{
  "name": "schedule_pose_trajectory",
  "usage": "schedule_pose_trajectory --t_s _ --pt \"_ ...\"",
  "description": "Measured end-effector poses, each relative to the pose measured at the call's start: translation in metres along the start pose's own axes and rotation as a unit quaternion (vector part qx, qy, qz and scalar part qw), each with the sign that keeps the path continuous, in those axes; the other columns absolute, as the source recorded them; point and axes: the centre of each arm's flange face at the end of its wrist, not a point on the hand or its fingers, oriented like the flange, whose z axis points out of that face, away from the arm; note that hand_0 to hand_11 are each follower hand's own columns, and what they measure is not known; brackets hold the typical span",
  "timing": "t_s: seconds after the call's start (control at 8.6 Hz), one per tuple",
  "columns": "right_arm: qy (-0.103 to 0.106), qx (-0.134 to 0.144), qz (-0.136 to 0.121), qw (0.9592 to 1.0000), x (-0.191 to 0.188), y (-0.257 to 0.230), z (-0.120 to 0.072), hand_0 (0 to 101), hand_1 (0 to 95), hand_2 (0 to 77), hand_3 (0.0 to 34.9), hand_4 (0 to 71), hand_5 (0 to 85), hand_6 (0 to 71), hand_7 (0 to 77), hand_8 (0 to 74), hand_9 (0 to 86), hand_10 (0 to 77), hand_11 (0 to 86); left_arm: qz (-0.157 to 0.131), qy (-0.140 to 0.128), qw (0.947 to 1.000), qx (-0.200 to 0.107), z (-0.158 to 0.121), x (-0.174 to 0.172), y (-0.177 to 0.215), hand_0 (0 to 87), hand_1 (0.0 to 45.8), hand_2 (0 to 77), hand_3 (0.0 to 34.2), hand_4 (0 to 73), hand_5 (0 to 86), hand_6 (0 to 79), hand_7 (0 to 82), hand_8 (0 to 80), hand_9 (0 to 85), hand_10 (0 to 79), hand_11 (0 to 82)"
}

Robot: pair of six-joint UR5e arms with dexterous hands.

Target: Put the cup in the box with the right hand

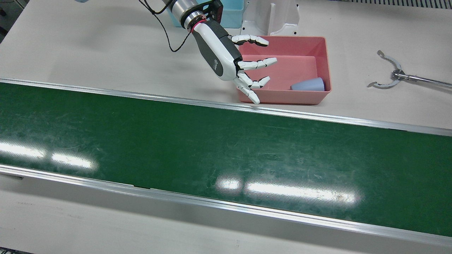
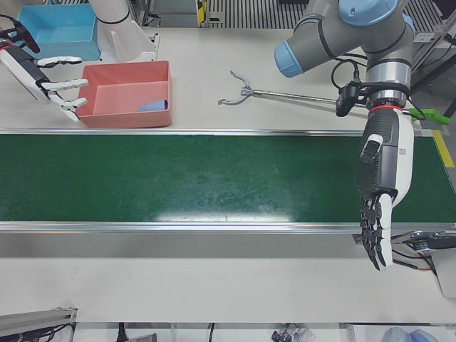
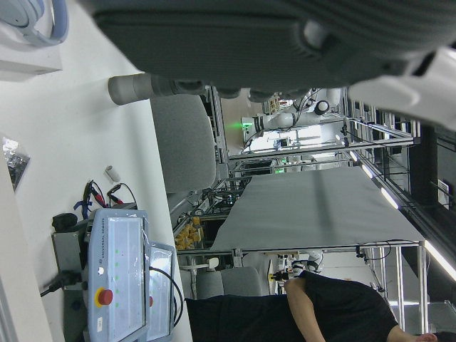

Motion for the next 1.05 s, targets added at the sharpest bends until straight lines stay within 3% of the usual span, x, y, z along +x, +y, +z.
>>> schedule_pose_trajectory --t_s 0.12,0.23,0.35,0.46,0.58,0.81,0.93,1.05 --pt "-0.024 0.007 0.005 0.9997 -0.026 -0.008 -0.001 78 37.6 24.0 0.0 34.4 12.0 12.0 45.8 1.1 7.6 4.9 12.5 0.000 0.000 1.0000 0.000 0.000 0.000 0.000 0.0 0.5 0.5 0.0 0.0 0.0 0.0 0.0 0.0 0.0 0.0 0.0" --pt "-0.050 0.014 0.014 0.9986 -0.050 -0.017 -0.001 83 35.5 37.1 0.0 36.0 13.6 13.1 49.1 1.1 8.2 6.5 13.1 0.000 0.000 1.0000 0.000 0.000 0.000 0.000 0.0 0.5 0.5 0.0 0.0 0.0 0.0 0.0 0.0 0.0 0.0 0.0" --pt "-0.078 0.023 0.019 0.9965 -0.077 -0.027 -0.002 80 34.9 51.3 0.0 36.5 13.6 13.1 50.7 1.1 8.2 6.5 13.1 0.000 0.000 1.0000 0.000 0.000 0.000 0.000 0.0 0.5 0.5 0.0 0.0 0.0 0.0 0.0 0.0 0.0 0.0 0.0" --pt "-0.105 0.035 0.015 0.9937 -0.106 -0.040 -0.006 79 36.5 45.8 0.0 36.5 11.5 13.1 50.7 1.1 9.3 7.6 13.6 0.000 0.000 1.0000 0.000 0.000 0.000 0.000 0.0 0.5 0.5 0.0 0.0 0.0 0.0 0.0 0.0 0.0 0.0 0.0" --pt "-0.129 0.052 0.005 0.9903 -0.134 -0.059 -0.015 79 36.0 25.6 0.0 37.6 10.4 12.5 50.7 1.1 9.3 7.1 14.2 0.000 0.000 1.0000 0.000 0.000 0.000 0.000 0.0 0.5 0.5 0.0 0.0 0.0 0.0 0.0 0.0 0.0 0.0 0.0" --pt "-0.164 0.102 -0.024 0.9809 -0.181 -0.105 -0.048 80 33.8 23.5 0.0 37.6 10.4 13.1 50.7 1.1 9.8 7.1 14.2 0.000 0.000 1.0000 0.000 0.000 0.000 0.000 0.0 0.5 0.5 0.0 0.0 0.0 0.0 0.0 0.0 0.0 0.0 0.0" --pt "-0.180 0.132 -0.038 0.9741 -0.203 -0.131 -0.068 79 33.8 23.5 0.0 36.0 10.4 13.1 50.7 2.7 10.9 7.1 14.2 0.000 0.000 1.0000 0.000 0.000 0.000 0.000 0.0 0.5 0.5 0.0 0.0 0.0 0.0 0.0 0.0 0.5 0.0 0.0" --pt "-0.193 0.162 -0.050 0.9665 -0.223 -0.157 -0.087 75 29.5 20.7 0.0 36.0 8.2 9.8 44.7 2.2 7.1 7.1 14.2 0.000 0.000 1.0000 0.000 0.000 0.000 0.000 0.0 0.5 0.5 0.0 0.0 0.0 0.0 0.0 0.0 0.5 0.0 0.0"
